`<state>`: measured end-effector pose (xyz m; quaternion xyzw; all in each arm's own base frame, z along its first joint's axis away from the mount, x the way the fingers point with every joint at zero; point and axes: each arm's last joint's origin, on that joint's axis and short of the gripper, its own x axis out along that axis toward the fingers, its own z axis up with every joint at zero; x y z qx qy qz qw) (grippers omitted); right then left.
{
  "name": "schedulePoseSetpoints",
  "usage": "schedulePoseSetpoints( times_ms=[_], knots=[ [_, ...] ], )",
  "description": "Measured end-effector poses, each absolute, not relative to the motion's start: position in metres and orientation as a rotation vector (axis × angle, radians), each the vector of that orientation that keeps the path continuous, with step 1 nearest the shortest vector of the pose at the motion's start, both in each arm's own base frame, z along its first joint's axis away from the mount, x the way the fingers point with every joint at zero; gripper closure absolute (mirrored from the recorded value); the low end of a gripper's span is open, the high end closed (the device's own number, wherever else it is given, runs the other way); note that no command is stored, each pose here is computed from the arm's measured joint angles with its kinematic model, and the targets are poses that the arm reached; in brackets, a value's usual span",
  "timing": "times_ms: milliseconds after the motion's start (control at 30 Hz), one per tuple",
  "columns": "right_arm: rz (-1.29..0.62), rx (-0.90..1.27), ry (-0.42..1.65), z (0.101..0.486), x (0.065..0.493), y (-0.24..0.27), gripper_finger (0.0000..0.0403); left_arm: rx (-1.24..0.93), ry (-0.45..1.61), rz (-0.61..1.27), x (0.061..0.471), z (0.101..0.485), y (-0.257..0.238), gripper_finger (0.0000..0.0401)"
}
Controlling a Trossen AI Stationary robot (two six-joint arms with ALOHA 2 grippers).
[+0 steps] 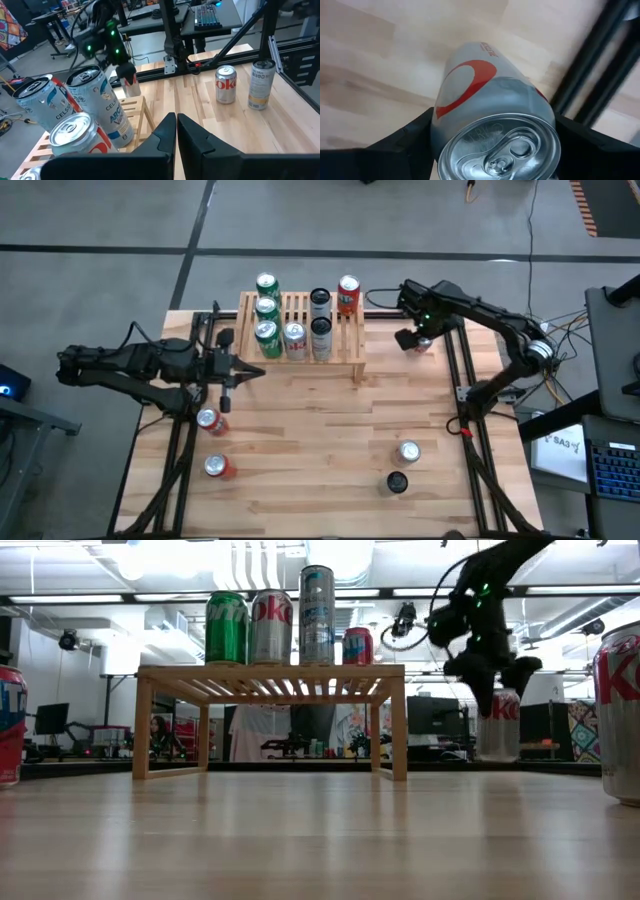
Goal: Place canned beverage on shelf
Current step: Put the white soda can on the shelf
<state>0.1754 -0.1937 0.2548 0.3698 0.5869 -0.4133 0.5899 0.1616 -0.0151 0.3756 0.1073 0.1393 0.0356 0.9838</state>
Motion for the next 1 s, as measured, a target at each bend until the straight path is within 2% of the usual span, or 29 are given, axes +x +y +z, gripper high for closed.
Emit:
schedulePoseSetpoints(
  times_ms=[233,467,633,767,1000],
  knots=[
    [-0.956,0.771,1.126,0.313,0.164,-0.152,0.0117,0.202,0.287,0.069,0.17,0.373,-0.016,0.0401],
    [-0.795,0.694,0.893,0.358,0.166,-0.092,0.0117,0.104,0.284,0.083,0.171,0.373,-0.017,0.0401],
    [-0.586,0.612,0.754,0.371,0.187,-0.053,0.0117,0.031,0.243,0.077,0.173,0.376,-0.017,0.0401],
    [-0.417,0.537,0.685,0.373,0.217,-0.023,0.0117,-0.061,0.246,0.003,0.176,0.375,-0.02,0.0399],
    [-0.198,0.407,0.655,0.361,0.261,0.023,0.0117,-0.112,0.28,-0.052,0.183,0.371,-0.028,0.0367]
  ],
)
